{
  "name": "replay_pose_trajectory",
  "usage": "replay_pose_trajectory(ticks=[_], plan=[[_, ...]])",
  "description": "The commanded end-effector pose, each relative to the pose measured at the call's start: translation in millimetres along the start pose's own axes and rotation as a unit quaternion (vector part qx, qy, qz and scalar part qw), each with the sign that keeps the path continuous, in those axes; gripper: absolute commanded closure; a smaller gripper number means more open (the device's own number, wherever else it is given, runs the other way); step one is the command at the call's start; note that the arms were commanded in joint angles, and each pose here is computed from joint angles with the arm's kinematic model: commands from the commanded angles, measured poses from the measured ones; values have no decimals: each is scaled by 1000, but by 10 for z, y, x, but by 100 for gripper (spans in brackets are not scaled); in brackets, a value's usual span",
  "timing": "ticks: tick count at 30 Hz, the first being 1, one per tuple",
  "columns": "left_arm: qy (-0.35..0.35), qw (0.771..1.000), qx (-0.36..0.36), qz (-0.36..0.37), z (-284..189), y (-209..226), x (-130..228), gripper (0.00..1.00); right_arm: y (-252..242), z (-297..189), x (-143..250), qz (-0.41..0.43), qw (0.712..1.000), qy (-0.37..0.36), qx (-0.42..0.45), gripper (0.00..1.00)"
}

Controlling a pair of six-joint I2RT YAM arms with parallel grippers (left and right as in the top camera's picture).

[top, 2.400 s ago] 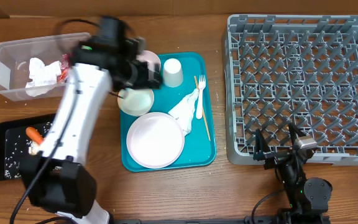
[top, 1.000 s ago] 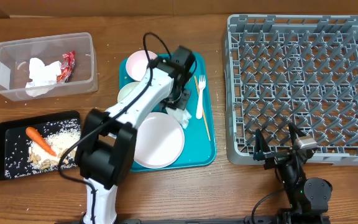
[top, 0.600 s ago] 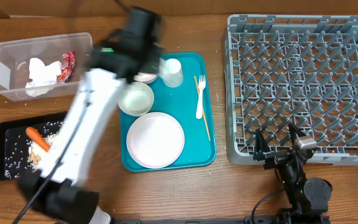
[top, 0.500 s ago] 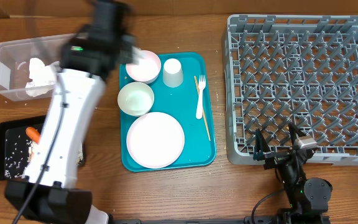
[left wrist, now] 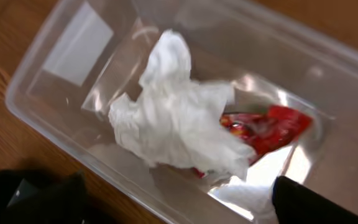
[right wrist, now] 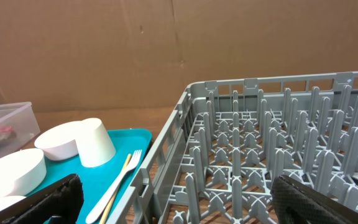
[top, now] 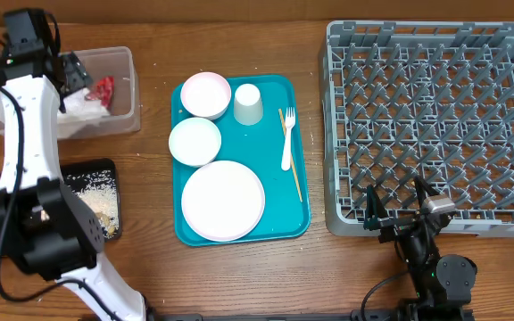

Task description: Sort waste into correct bins and load items into the dishwasher rack

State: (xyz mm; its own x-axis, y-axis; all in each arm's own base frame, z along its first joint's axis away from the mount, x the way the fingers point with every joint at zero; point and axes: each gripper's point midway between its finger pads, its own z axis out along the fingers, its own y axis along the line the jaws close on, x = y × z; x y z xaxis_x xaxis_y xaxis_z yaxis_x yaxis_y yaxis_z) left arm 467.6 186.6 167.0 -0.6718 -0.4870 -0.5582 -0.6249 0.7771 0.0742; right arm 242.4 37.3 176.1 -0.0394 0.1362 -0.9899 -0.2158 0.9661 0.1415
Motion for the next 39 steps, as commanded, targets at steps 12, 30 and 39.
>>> replay_pose_trajectory(ticks=[12,30,39], plan=[[76,983,164,38,-751,-644,435,0,4,1,18,-4,1000,-2,-1,0],[161,906,241,310,-1990,-1871,2122,0,4,1,18,-4,1000,-2,-1,0],[224,872,214,379,-1691,-2238,2799,0,4,1,18,-4,1000,-2,-1,0]])
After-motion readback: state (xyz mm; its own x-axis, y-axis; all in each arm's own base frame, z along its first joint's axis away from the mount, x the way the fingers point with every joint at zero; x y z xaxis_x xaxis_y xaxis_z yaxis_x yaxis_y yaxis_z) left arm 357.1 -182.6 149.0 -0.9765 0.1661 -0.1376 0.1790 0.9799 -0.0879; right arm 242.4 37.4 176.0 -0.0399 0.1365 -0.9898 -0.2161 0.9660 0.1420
